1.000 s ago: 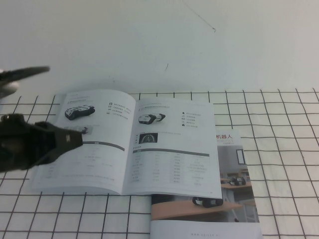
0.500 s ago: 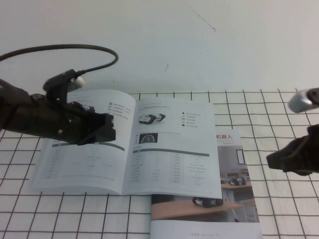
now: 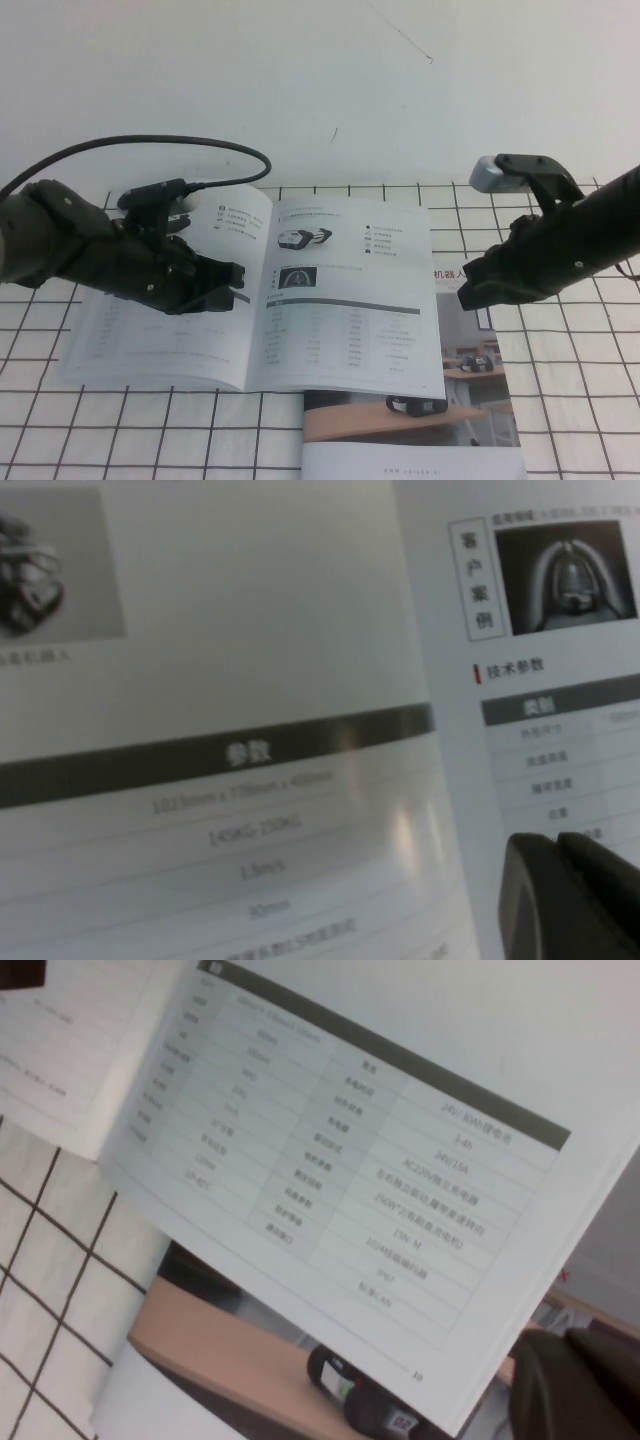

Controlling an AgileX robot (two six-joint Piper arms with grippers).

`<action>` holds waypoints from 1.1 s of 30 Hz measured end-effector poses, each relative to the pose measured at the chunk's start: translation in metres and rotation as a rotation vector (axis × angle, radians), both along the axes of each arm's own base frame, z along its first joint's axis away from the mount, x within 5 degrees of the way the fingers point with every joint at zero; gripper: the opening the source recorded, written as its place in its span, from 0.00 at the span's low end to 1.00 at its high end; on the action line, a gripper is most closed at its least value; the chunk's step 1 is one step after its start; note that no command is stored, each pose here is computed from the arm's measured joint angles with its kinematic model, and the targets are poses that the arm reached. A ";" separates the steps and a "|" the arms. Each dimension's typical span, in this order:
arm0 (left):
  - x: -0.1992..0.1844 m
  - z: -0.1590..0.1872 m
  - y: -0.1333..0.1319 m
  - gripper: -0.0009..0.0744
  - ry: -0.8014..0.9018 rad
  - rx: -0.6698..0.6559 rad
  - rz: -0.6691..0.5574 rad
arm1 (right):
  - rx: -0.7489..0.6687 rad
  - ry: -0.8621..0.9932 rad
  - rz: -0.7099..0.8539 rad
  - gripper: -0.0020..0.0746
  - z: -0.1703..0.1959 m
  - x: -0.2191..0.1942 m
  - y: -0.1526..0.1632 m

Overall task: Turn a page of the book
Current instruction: Open the closed book

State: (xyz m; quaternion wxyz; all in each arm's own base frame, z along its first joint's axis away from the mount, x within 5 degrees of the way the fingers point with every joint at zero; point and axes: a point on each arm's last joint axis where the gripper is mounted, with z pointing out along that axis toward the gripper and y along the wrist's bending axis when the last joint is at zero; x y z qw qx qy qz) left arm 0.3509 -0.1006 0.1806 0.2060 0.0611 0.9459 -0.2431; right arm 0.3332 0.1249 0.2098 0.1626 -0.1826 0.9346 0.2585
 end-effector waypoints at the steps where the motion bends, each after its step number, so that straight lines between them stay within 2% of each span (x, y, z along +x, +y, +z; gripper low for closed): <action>1: 0.001 0.000 0.001 0.01 -0.008 0.009 0.004 | 0.000 0.005 -0.001 0.03 -0.002 0.004 0.001; 4: 0.004 -0.007 0.003 0.01 -0.011 0.037 0.013 | 0.010 0.032 -0.002 0.08 -0.008 0.015 0.005; 7: 0.007 -0.018 0.003 0.01 0.011 0.046 0.035 | 0.032 0.062 -0.011 0.17 -0.015 0.022 0.008; 10: 0.009 -0.030 0.004 0.01 0.040 0.051 0.046 | 0.062 0.100 -0.036 0.31 -0.025 0.026 0.012; 12: 0.009 -0.037 0.003 0.01 0.060 0.054 0.047 | 0.080 0.124 -0.055 0.44 -0.032 0.028 0.014; 15: 0.011 -0.044 0.003 0.01 0.077 0.057 0.048 | 0.087 0.154 -0.072 0.57 -0.043 0.030 0.015; 20: 0.013 -0.046 0.002 0.01 0.089 0.044 0.055 | 0.103 0.174 -0.101 0.61 -0.051 0.034 0.016; 27: 0.013 -0.047 0.001 0.01 0.096 0.031 0.067 | 0.199 0.184 -0.142 0.62 -0.063 0.041 0.023; 33: 0.013 -0.046 0.001 0.01 0.097 0.029 0.069 | 0.201 0.188 -0.172 0.62 -0.073 0.044 0.024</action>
